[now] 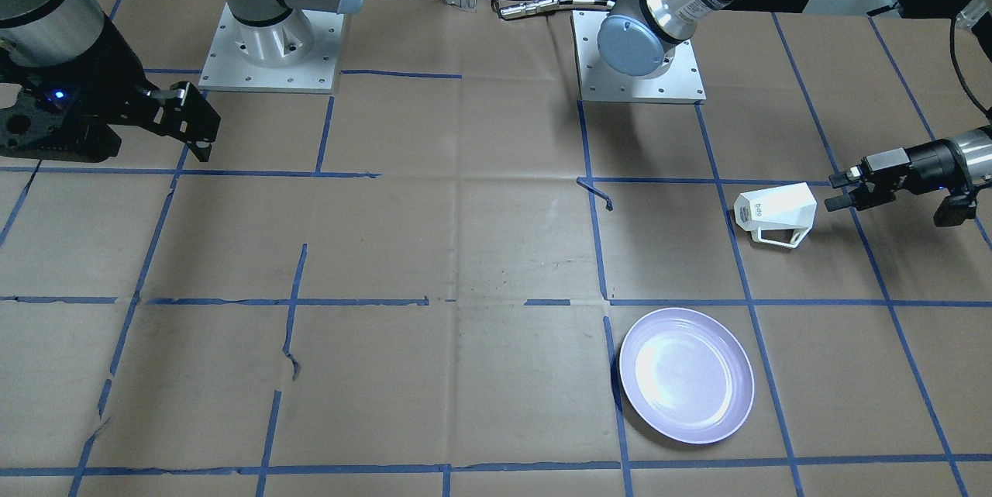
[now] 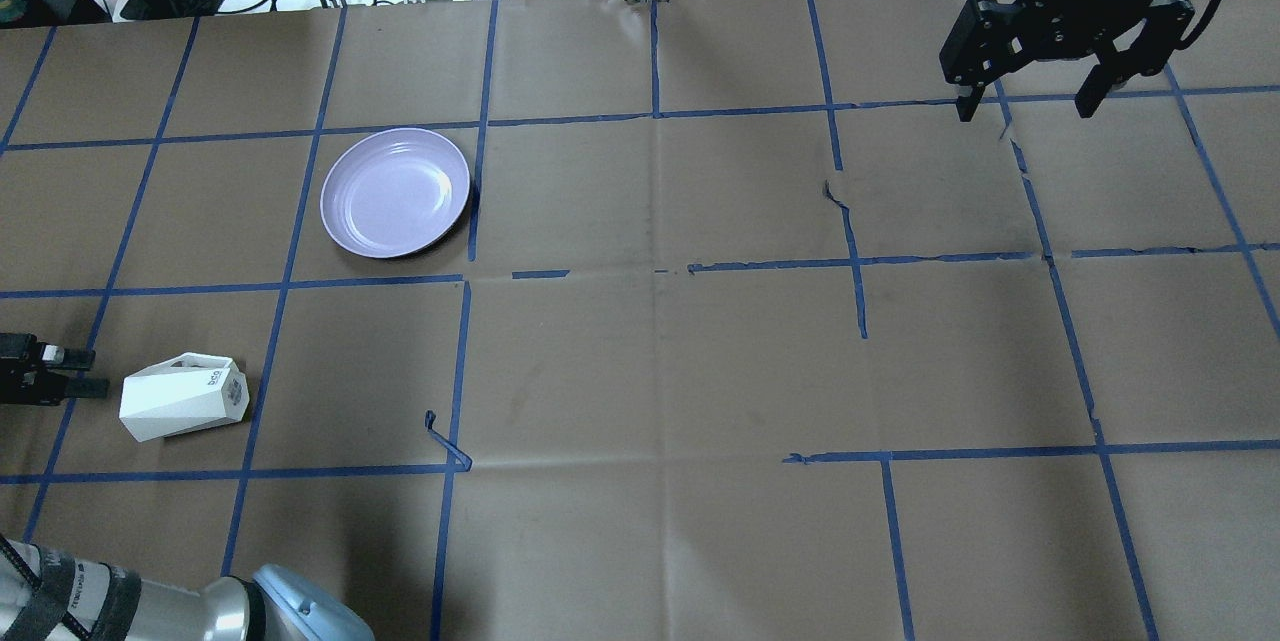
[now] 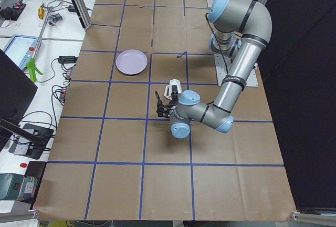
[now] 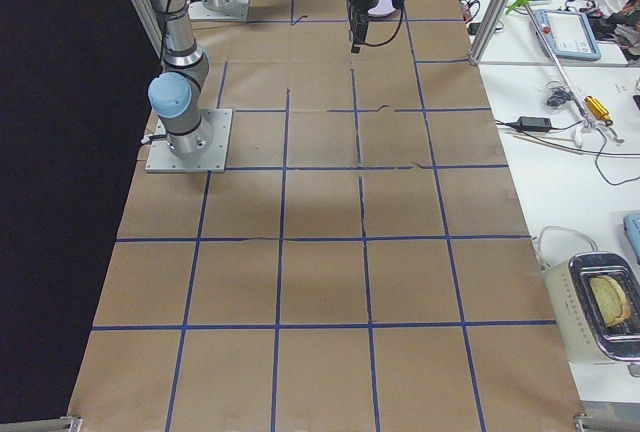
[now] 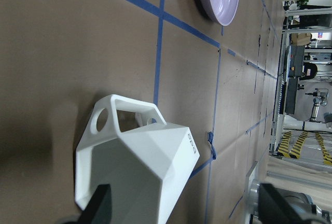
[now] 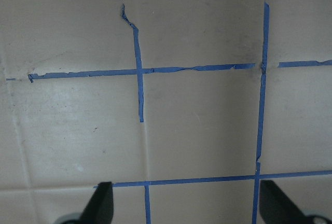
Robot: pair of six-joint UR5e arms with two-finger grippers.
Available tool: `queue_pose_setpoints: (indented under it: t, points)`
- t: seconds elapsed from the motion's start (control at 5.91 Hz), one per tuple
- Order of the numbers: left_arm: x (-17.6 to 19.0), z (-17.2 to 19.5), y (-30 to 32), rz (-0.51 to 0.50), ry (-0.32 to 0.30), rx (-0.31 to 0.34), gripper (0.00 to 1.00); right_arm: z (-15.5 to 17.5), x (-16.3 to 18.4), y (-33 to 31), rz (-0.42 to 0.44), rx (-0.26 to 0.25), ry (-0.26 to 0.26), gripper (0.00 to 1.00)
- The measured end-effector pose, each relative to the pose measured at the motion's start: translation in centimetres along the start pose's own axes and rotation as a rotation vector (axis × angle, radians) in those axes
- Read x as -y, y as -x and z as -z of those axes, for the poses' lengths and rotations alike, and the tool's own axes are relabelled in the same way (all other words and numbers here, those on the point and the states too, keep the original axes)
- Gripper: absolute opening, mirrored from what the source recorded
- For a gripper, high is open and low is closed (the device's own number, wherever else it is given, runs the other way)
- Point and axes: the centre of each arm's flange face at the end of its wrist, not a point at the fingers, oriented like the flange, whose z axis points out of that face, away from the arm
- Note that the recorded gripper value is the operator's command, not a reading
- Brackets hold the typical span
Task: Flip cup and place on plate
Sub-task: 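Close the left gripper on the white mug's body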
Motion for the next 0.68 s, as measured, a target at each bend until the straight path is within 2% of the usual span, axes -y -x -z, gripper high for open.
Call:
queue_pose_setpoints:
  t: [0.17,0.51,0.68]
  points:
    - [-0.3,-0.7,0.3,-0.001,0.011,-0.031,0.97,0.0,0.0,0.0,0.0,0.0,0.0,1.0]
    - [-0.4,-1.5,0.9,-0.008,0.026,-0.079,0.82,0.0,0.0,0.0,0.0,0.0,0.0,1.0]
    - [-0.4,-1.8,1.1,-0.023,0.028,-0.089,0.57,0.0,0.0,0.0,0.0,0.0,0.0,1.0]
